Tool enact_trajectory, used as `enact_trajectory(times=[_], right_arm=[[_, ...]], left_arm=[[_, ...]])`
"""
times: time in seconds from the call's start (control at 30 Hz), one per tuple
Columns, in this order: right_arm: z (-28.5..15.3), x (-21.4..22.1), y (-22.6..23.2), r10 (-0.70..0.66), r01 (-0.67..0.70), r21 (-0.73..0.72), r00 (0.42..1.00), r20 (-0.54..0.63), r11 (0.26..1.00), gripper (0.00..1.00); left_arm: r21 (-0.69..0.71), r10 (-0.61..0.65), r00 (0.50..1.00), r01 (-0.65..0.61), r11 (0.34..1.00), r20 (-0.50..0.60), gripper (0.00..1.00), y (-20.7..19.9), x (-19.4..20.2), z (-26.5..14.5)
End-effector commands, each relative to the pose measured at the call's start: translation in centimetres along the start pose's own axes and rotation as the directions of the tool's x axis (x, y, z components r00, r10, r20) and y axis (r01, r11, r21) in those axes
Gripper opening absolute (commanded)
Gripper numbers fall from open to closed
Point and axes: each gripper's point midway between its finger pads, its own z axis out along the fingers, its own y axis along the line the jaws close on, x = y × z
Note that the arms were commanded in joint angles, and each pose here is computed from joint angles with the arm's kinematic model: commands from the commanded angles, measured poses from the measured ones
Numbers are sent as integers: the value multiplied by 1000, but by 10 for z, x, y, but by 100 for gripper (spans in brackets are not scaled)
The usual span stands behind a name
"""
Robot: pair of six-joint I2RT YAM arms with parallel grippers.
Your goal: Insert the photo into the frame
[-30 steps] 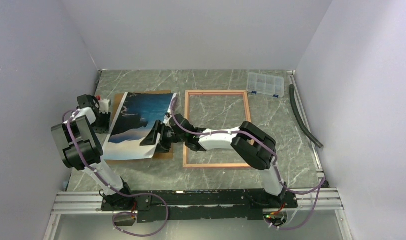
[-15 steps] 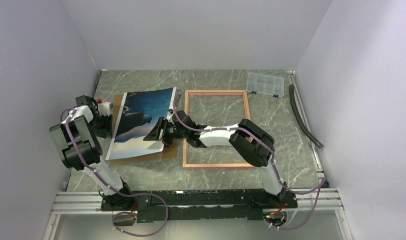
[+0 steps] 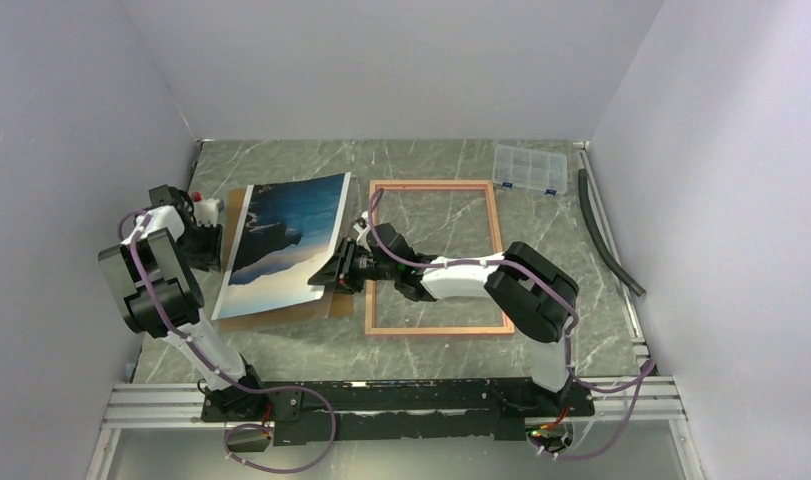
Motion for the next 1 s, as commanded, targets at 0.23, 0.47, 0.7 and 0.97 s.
enact_trajectory(times=[0.23, 0.47, 0.7, 0.97], right_arm=[[-27, -13, 39, -75, 79, -91, 996, 47, 993, 8], [-43, -13, 42, -131, 133, -60, 990, 46, 989, 14], [-53, -17, 34, -112, 114, -57, 993, 48, 992, 24], [-61, -19, 22, -81, 83, -34, 995, 60, 996, 24]], left_arm=[[-30, 26, 999, -25, 999, 37, 39, 7, -15, -7], [-23, 42, 998, -42, 999, 36, 39, -3, -14, -4], [-17, 66, 997, -66, 998, 35, 39, -13, -15, -3], [-22, 88, 996, -87, 996, 33, 38, -19, -17, -2]])
